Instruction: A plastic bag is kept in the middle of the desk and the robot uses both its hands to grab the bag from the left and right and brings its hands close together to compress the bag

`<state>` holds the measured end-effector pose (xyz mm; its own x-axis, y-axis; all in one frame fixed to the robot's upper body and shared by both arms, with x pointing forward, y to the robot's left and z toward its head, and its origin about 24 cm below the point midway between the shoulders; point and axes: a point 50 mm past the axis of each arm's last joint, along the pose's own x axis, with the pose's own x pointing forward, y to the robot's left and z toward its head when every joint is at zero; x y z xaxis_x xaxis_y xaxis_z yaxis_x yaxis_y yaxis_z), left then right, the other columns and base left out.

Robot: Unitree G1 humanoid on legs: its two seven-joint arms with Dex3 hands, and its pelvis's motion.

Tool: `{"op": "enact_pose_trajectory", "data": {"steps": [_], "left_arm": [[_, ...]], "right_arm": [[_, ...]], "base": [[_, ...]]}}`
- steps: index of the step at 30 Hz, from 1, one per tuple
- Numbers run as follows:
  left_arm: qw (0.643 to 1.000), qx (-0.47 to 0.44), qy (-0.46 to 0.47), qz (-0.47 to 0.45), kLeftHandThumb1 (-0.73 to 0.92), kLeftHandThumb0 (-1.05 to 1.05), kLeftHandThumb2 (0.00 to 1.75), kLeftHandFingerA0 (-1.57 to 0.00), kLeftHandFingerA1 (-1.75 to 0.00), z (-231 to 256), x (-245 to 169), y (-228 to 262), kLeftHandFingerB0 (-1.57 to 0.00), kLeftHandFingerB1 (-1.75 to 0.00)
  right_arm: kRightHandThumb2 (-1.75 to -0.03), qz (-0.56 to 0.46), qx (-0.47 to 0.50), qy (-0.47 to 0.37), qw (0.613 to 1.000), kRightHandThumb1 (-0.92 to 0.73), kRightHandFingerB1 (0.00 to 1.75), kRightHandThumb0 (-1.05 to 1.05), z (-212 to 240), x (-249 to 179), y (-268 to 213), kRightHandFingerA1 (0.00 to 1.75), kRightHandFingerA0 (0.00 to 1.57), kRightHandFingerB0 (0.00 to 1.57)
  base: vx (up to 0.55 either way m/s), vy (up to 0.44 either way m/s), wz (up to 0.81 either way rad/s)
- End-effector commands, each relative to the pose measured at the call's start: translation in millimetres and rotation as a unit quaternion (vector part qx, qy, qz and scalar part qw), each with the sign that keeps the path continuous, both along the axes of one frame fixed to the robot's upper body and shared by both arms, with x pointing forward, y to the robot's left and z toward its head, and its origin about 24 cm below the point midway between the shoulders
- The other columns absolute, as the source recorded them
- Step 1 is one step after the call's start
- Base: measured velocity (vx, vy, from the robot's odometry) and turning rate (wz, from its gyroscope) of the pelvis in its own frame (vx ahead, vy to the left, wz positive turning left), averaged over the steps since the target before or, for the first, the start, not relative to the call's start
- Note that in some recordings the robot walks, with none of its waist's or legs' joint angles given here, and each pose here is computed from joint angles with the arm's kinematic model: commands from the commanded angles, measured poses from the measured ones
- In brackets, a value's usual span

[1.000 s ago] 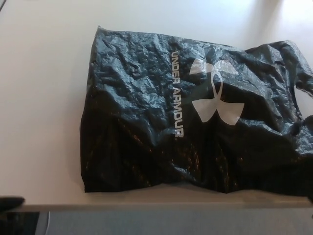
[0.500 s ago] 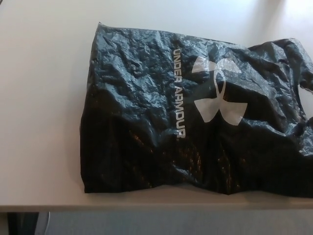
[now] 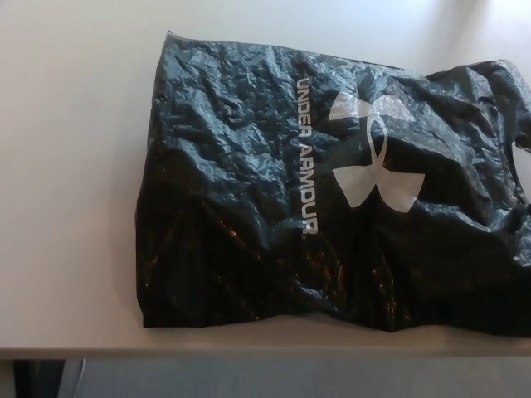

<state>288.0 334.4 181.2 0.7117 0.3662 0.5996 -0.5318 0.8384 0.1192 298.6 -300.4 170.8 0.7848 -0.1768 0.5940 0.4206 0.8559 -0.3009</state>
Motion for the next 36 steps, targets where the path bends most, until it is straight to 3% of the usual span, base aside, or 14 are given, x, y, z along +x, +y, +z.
{"op": "enact_pose_trajectory", "data": {"steps": [1, 6, 16, 18, 19, 23, 24, 25, 30, 31, 36], "left_arm": [[0.988, -0.118, 0.091, 0.032, 0.74, -0.25, 0.63, -0.76, -1.3, -78, 12, -15, -0.71, -0.84], [0.97, -0.159, 0.171, 0.064, 0.75, -0.29, 0.63, -0.84, -1.25, -113, 13, -17, -0.78, -0.94], [0.944, -0.197, 0.26, 0.04, 0.78, -0.31, 0.63, -0.73, -1.23, -158, 21, -65, -0.69, -0.83], [0.936, -0.221, 0.272, 0.028, 0.76, -0.33, 0.63, -0.78, -1.25, -168, 24, -85, -0.72, -0.84], [0.934, -0.216, 0.283, 0.026, 0.77, -0.33, 0.63, -0.78, -1.28, -172, 25, -94, -0.72, -0.86], [0.918, -0.254, 0.303, -0.018, 0.8, -0.32, 0.66, -0.71, -1.36, -187, 25, -141, -0.66, -0.87], [0.916, -0.257, 0.306, -0.022, 0.8, -0.32, 0.66, -0.71, -1.36, -188, 24, -147, -0.66, -0.87], [0.914, -0.261, 0.31, -0.034, 0.81, -0.31, 0.66, -0.68, -1.37, -190, 23, -160, -0.64, -0.91], [0.915, -0.25, 0.309, -0.068, 0.83, -0.35, 0.67, -0.71, -1.38, -189, 20, -197, -0.63, -0.91], [0.915, -0.247, 0.309, -0.08, 0.84, -0.33, 0.67, -0.67, -1.33, -186, 21, -210, -0.61, -0.86], [0.916, -0.245, 0.29, -0.131, 0.86, -0.31, 0.68, -0.6, -1.38, -172, 18, -245, -0.53, -0.92]], "right_arm": [[-0.58, -0.072, 0.038, 0.137, 0.987, -0.63, 0.59, -0.26, -73, 11, 1, 0.73, 0.94, 0.78], [-0.59, -0.083, 0.055, 0.191, 0.976, -0.64, 0.59, -0.26, -105, 11, 9, 0.75, 0.93, 0.77], [-0.59, -0.05, 0.072, 0.264, 0.96, -0.66, 0.58, -0.25, -143, 21, 59, 0.74, 0.9, 0.77], [-0.59, -0.027, 0.087, 0.274, 0.957, -0.65, 0.58, -0.28, -153, 21, 84, 0.76, 0.86, 0.75], [-0.88, -0.018, 0.095, 0.28, 0.955, -0.52, 0.72, -0.31, -157, 20, 91, 0.82, 0.81, 0.72], [-0.89, 0.017, 0.114, 0.291, 0.95, -0.54, 0.72, -0.27, -168, 16, 126, 0.83, 0.8, 0.69], [-0.89, 0.022, 0.118, 0.292, 0.949, -0.54, 0.72, -0.27, -169, 15, 131, 0.83, 0.8, 0.69], [-0.6, 0.031, 0.122, 0.293, 0.948, -0.69, 0.6, -0.27, -171, 14, 141, 0.81, 0.84, 0.71], [-0.61, 0.066, 0.167, 0.275, 0.945, -0.71, 0.63, -0.28, -166, 15, 171, 0.87, 0.8, 0.69], [-0.61, 0.073, 0.165, 0.266, 0.947, -0.72, 0.62, -0.28, -161, 16, 178, 0.85, 0.8, 0.7], [-0.61, 0.106, 0.158, 0.222, 0.956, -0.72, 0.66, -0.27, -141, 19, 198, 0.9, 0.8, 0.68]], "base": [[0.0, 0.0, 0.0], [0.0, 0.0, 0.0], [0.0, 0.0, 0.0], [0.0, 0.0, 0.0], [0.0, 0.0, 0.0], [0.0, 0.0, 0.0], [0.0, 0.0, 0.0], [0.0, 0.0, 0.0], [0.0, 0.0, 0.0], [0.0, 0.0, 0.0], [0.0, 0.0, 0.0]]}}
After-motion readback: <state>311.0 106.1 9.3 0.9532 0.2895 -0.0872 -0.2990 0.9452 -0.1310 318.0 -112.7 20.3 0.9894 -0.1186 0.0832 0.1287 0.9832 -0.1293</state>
